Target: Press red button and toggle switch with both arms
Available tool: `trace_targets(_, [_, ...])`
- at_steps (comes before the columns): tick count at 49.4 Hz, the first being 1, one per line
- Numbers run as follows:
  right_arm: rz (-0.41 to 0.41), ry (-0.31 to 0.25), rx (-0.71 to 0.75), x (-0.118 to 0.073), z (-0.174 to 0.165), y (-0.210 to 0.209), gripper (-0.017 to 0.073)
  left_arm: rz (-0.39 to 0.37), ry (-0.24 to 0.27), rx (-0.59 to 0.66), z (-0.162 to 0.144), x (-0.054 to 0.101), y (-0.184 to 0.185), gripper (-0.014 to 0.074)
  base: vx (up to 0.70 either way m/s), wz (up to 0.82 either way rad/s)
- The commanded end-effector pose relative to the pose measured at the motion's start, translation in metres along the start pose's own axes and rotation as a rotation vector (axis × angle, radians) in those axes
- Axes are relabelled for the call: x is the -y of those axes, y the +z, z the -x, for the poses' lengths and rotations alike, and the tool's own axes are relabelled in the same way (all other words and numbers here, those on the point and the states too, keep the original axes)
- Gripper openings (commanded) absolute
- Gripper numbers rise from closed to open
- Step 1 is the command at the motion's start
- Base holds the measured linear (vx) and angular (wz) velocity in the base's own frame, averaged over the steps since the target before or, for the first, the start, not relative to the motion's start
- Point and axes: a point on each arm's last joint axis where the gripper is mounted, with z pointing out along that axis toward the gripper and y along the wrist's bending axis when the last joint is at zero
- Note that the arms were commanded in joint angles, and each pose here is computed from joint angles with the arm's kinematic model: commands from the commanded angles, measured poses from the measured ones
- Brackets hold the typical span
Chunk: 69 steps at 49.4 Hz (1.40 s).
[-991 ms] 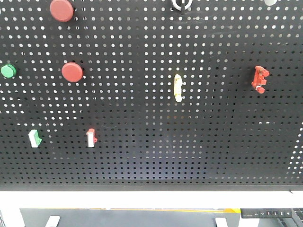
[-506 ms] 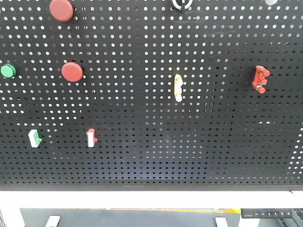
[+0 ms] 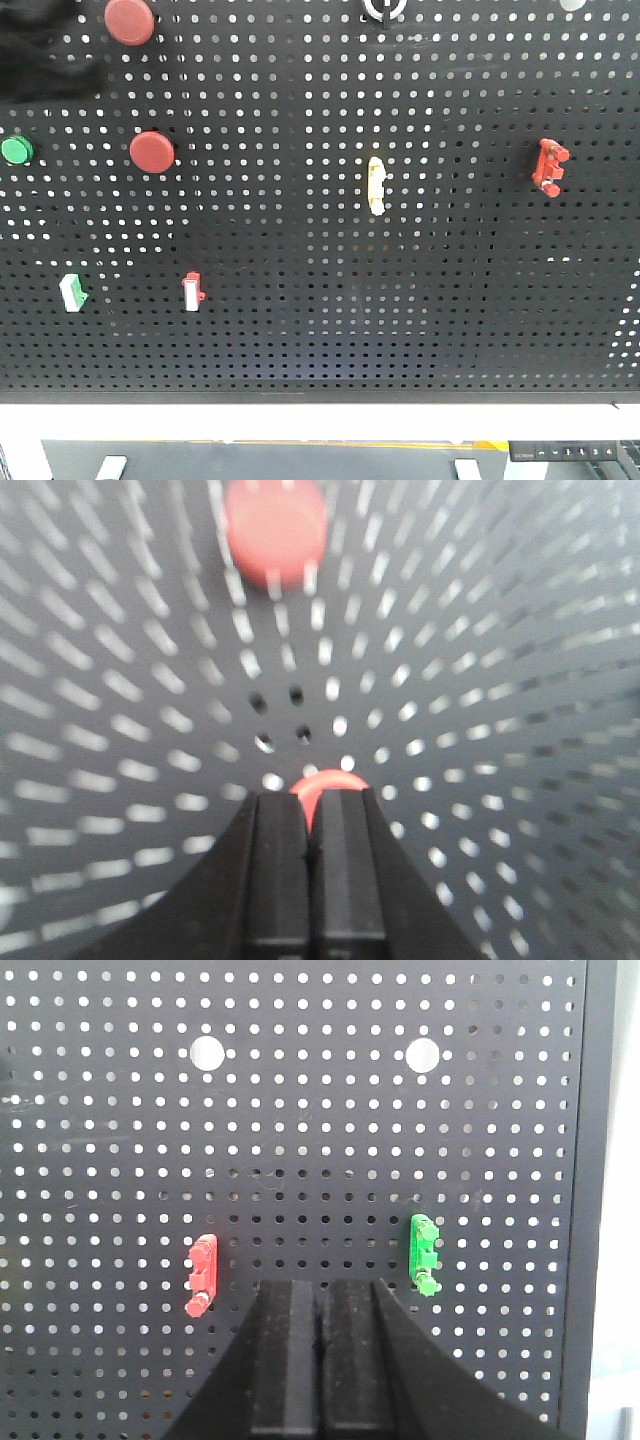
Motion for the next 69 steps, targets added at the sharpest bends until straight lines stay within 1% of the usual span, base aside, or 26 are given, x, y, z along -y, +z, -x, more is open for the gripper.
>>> trace_targets(1, [0.005,-0.012,0.113,0.000,0.018,0.001,-0.0003,0.002,-0.047,0.119,0.022,-0.001,0.011,0.0001,0.00,0.00])
trace_targets(11, [0.005,-0.012,0.114,0.000,0.018,0.001,-0.0003,0.002,-0.048,0.084,0.007,0.000,0.041,0.0001,0.00,0.00])
trace_targets(16, [0.005,-0.012,0.114,0.000,0.018,0.001,-0.0003,-0.001,-0.048,0.074,-0.001,0.001,0.047,0.0001,0.00,0.00])
trace_targets(21, [0.005,-0.012,0.114,0.000,0.018,0.001,-0.0003,-0.003,-0.049,0.076,-0.001,0.002,0.046,0.0001,0.00,0.00])
trace_targets(25, [0.005,-0.012,0.114,0.000,0.018,0.001,-0.0003,-0.013,-0.054,0.106,0.013,0.005,0.038,0.0001,0.00,0.00])
trace_targets(29, [0.005,-0.012,0.114,0.000,0.018,0.001,-0.0003,-0.027,-0.043,0.142,0.033,0.009,0.025,0.0001,0.00,0.00])
trace_targets(32, [0.005,-0.012,0.115,0.000,0.018,0.001,-0.0003,-0.039,-0.024,0.156,0.046,0.012,0.014,0.0001,0.00,0.00])
trace_targets(36, [0.009,-0.010,0.132,-0.001,0.019,0.000,-0.0003,-0.055,0.025,0.177,0.056,0.015,-0.002,0.0001,0.00,0.00])
trace_targets(38, [0.010,-0.013,0.144,-0.001,0.020,0.001,-0.0003,-0.056,0.029,0.179,0.057,0.015,-0.009,0.0000,0.00,0.00])
trace_targets(43, [0.018,-0.017,0.174,-0.002,0.020,0.009,-0.0003,-0.061,0.008,0.163,0.052,0.015,-0.030,-0.0001,0.00,0.00])
trace_targets(46, [0.027,-0.011,0.176,-0.003,0.018,0.015,-0.0003,-0.067,0.006,0.157,0.047,0.015,-0.046,-0.0001,0.00,0.00])
trace_targets(49, [0.058,-0.003,0.178,-0.007,0.016,0.021,-0.0003,-0.072,0.005,0.162,0.043,0.016,-0.060,-0.0001,0.00,0.00])
trace_targets(52, [0.109,0.005,0.180,-0.015,0.017,0.029,-0.0003,-0.076,0.005,0.160,0.038,0.016,-0.075,-0.0001,0.00,0.00])
trace_targets(57, [0.242,-0.030,0.242,-0.039,0.026,0.045,-0.0003,-0.079,0.006,0.140,0.030,0.017,-0.092,-0.0001,0.00,0.00])
trace_targets(59, [0.285,-0.035,0.269,-0.047,0.029,0.052,-0.0003,-0.078,0.006,0.142,0.030,0.016,-0.099,-0.0001,0.00,0.00])
trace_targets(61, [0.322,-0.032,0.286,-0.057,0.031,0.062,-0.0003,-0.078,0.006,0.138,0.029,0.016,-0.104,-0.0001,0.00,0.00])
trace_targets(64, [0.372,-0.013,0.300,-0.071,0.037,0.078,-0.0003,-0.077,0.006,0.134,0.029,0.016,-0.111,-0.0001,0.00,0.00])
trace_targets(69, [0.430,0.008,0.296,-0.093,0.044,0.101,-0.0003,-0.074,0.007,0.133,0.031,0.015,-0.118,-0.0001,0.00,0.00])
